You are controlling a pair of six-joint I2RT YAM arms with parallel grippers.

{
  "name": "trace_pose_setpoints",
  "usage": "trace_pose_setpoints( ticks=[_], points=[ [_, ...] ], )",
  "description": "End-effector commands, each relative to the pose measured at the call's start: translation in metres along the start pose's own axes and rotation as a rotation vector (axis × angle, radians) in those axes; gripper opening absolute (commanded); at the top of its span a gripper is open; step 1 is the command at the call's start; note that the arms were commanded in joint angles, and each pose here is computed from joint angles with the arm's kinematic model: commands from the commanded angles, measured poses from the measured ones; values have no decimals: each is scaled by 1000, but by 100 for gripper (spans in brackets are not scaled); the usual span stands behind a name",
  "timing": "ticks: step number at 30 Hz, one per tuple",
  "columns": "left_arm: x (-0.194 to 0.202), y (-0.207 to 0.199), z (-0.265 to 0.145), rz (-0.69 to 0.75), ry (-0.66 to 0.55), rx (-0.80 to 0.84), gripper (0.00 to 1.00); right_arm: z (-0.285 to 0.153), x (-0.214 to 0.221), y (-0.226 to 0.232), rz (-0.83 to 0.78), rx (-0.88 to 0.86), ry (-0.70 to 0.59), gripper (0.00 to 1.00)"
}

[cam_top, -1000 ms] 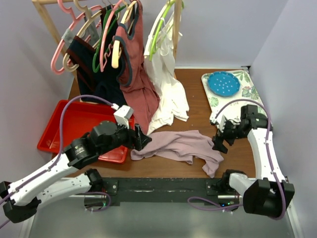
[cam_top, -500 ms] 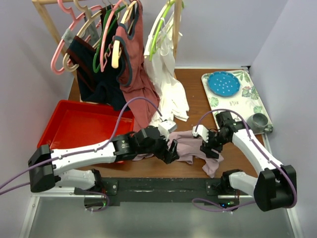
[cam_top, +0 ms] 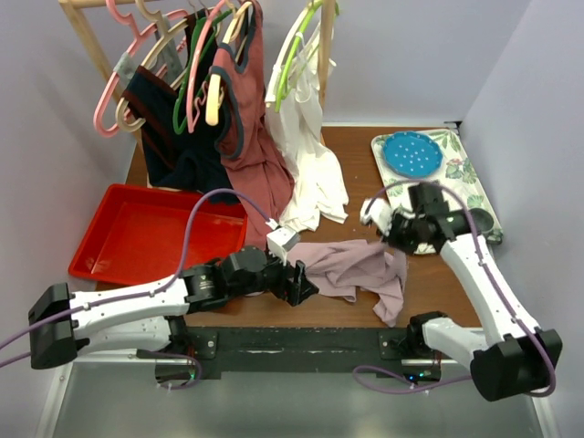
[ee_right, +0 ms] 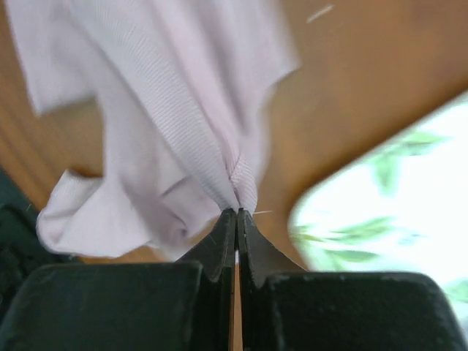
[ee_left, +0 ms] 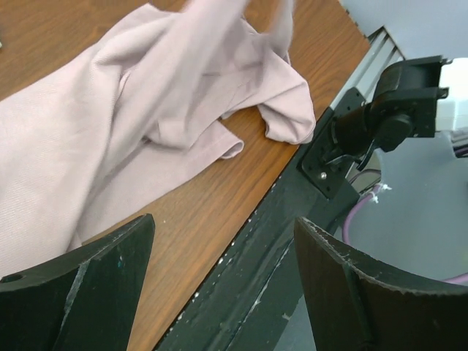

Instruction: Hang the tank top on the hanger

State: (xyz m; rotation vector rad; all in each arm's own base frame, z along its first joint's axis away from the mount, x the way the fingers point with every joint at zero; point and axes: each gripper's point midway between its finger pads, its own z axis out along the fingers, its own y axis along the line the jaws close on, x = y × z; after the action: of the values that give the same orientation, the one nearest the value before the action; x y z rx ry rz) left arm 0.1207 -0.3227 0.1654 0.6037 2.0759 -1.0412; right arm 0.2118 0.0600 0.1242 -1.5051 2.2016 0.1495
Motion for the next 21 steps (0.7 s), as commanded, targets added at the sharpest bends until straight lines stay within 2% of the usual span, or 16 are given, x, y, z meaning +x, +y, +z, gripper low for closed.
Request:
trace_pose_setpoints(
  ticks=[1,3,4,6,7,9,10,12,13,15,16,18,20,21],
  points=[
    [-30,-15,-6,0,-116,46,82,-93,-93,-55,34,241,-284,0],
    [-41,-15,-14,11,-145,31,82,-120,-121,-74,74,295,-370,0],
    [-38,-10,-19,17,-131,7,82,-154,-145,-85,59,354,-446,0],
    [-52,-8,-33,20,-185,-14,82,-178,-169,-89,78,340,-525,0],
    [-53,-1,-39,18,-195,-53,82,-211,-188,-87,44,364,-600,0],
    [-65,0,-59,8,-254,-60,82,-221,-202,-71,27,275,-647,0],
    [-64,6,-65,6,-257,-84,82,-233,-214,-56,-11,214,-714,0],
    [-76,10,-85,-16,-326,-97,82,-230,-214,-26,-23,95,-738,0],
    [-76,14,-91,-17,-337,-112,82,-217,-215,-1,-45,-30,-751,0],
    [-81,14,-105,-29,-380,-101,83,-203,-207,32,-94,-132,-753,0],
    [-80,16,-107,-29,-385,-104,84,-173,-197,59,-98,-273,-719,0],
    [-81,16,-112,-32,-398,-101,85,-153,-176,96,-174,-421,-693,1],
    [-79,15,-111,-33,-385,-92,85,-127,-147,130,-284,-549,-661,17],
    [-75,15,-106,-31,-368,-94,85,-119,-130,144,-294,-601,-616,36]
  ],
)
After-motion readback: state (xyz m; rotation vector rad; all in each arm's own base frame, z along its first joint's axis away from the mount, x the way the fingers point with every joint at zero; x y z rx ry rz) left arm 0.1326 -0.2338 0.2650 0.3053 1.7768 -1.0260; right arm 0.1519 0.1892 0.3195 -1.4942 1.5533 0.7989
